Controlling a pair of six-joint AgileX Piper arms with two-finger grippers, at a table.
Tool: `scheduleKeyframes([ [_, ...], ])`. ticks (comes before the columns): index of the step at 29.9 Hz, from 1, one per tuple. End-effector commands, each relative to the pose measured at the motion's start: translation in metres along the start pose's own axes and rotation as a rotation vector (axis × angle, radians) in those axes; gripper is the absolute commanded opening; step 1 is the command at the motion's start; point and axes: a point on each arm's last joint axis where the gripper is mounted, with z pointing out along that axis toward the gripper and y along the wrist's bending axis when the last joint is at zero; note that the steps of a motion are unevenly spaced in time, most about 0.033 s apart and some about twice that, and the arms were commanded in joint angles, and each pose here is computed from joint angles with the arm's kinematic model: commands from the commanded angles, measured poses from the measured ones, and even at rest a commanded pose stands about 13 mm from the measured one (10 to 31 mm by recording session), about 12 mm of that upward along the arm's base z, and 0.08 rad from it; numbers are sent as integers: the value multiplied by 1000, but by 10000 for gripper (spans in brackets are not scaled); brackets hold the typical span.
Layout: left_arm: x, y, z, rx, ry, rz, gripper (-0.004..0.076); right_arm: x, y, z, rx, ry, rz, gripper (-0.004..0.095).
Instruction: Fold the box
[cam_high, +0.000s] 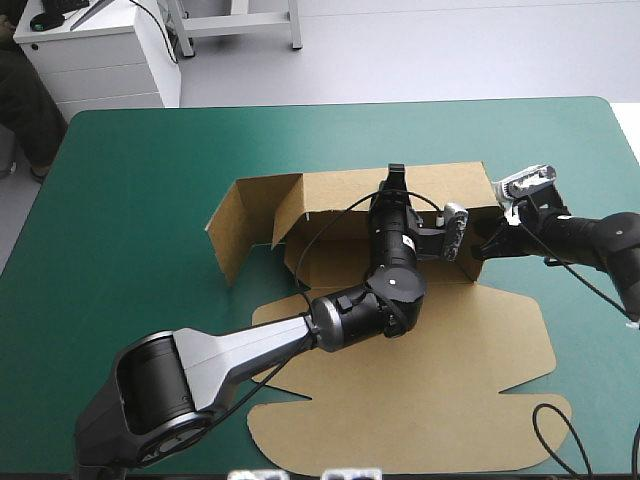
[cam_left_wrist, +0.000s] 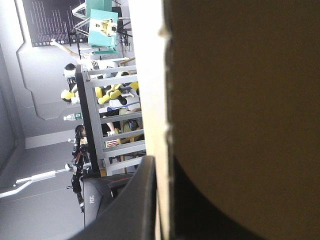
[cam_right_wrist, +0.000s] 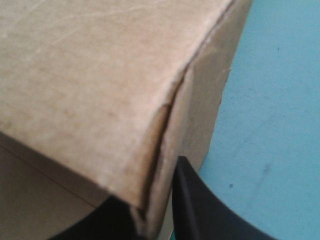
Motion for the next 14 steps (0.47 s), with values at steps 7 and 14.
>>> scheduleKeyframes([
  [7,5,20,-13,-11,-13,-94,-6,-16,6,-10,-22,-98,44,-2],
  [14,5,24,-13,-63,-16,-59,158,-13,3,-9,5,-65,89,1],
])
